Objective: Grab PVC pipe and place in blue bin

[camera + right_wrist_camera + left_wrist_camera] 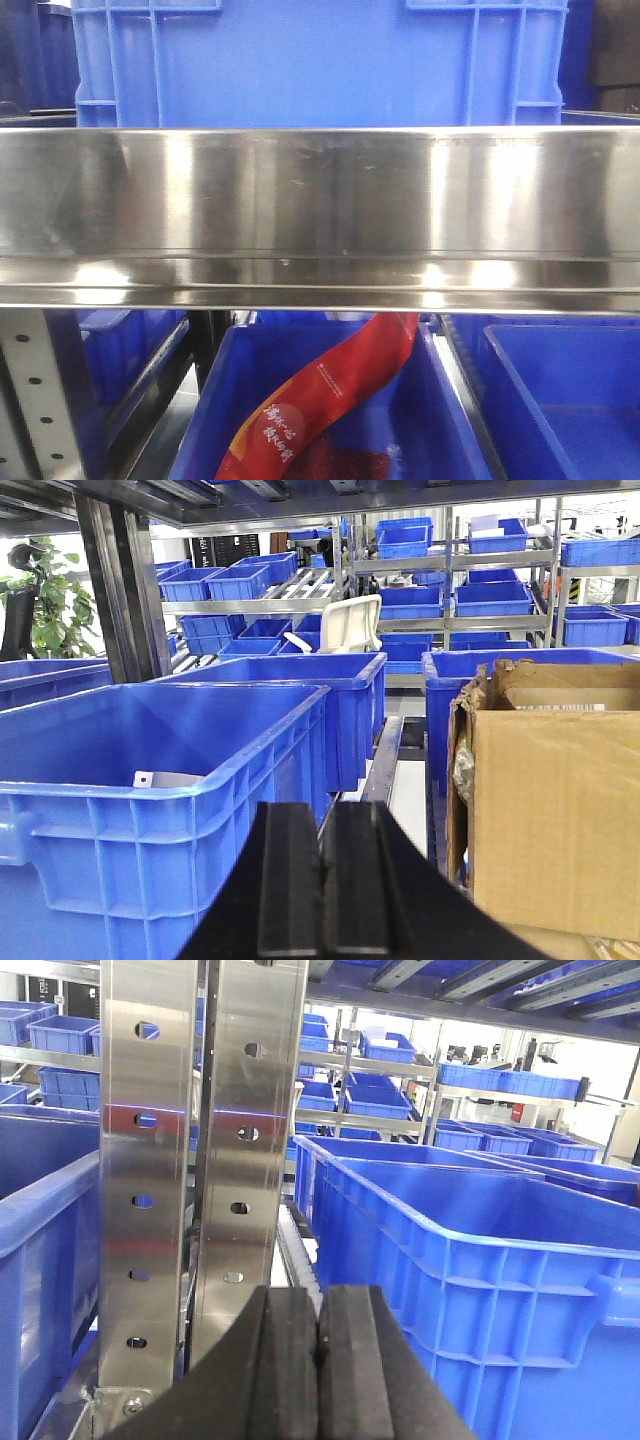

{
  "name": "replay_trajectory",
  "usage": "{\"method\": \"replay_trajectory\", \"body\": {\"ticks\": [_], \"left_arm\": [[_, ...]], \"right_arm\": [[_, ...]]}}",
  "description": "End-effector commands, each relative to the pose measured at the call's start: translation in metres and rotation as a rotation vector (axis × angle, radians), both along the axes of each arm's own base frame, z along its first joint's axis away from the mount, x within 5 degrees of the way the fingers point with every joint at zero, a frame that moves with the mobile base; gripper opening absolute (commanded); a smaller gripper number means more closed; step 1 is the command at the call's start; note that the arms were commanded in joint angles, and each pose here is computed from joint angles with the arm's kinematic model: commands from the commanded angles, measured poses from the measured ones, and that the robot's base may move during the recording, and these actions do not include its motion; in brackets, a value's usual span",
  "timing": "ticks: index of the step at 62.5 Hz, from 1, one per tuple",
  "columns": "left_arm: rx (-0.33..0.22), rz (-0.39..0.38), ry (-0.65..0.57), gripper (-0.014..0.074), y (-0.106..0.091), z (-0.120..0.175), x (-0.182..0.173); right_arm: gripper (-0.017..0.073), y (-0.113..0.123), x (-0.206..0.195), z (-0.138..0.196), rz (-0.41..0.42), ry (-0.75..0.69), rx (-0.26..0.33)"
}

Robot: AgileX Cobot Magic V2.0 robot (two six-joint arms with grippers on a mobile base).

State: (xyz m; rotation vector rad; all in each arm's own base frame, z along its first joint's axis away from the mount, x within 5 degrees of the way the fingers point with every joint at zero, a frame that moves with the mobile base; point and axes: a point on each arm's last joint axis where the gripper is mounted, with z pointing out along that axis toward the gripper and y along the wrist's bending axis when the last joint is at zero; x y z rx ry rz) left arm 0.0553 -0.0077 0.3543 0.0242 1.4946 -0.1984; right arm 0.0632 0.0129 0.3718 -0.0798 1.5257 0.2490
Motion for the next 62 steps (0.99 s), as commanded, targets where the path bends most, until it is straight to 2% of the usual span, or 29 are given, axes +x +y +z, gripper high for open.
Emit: {"method": "replay_trajectory", "body": {"ticks": [1,39,46,52,58,62], "left_arm": [[-0.003,0.007,-0.025,-0.0111,0.001,0.002,-0.001],[-0.003,0.007,-0.025,-0.0111,0.001,0.002,-0.001],[-0.003,0.007,-0.025,-0.0111,0.001,0.002,-0.001],[-0.003,0.007,-0.025,-0.0111,0.001,0.002,-0.001],[-0.003,0.007,-0.025,-0.0111,0.001,0.002,-0.001],[-0.003,0.007,-0.025,-0.0111,0.001,0.002,-0.001]], "right_arm": [[-0.0168,0.0,-0.001,0.002,-0.002,-0.028,0.003],[-0.0168,0.0,0.0,-0.001,-0.002,-0.021,-0.004],[-0.0168,0.0,0.003,-0.016,-0.008,-0.025,-0.049],[-0.0168,-0.001,0.003,-0.033,-0.039,-0.11,-0.096],[-0.0168,-0.006,0.001,-0.059,-0.104,-0.159,-0.057],[-0.0168,-0.009,0.0,-0.08,-0.155,-0.135,-0.033]]}}
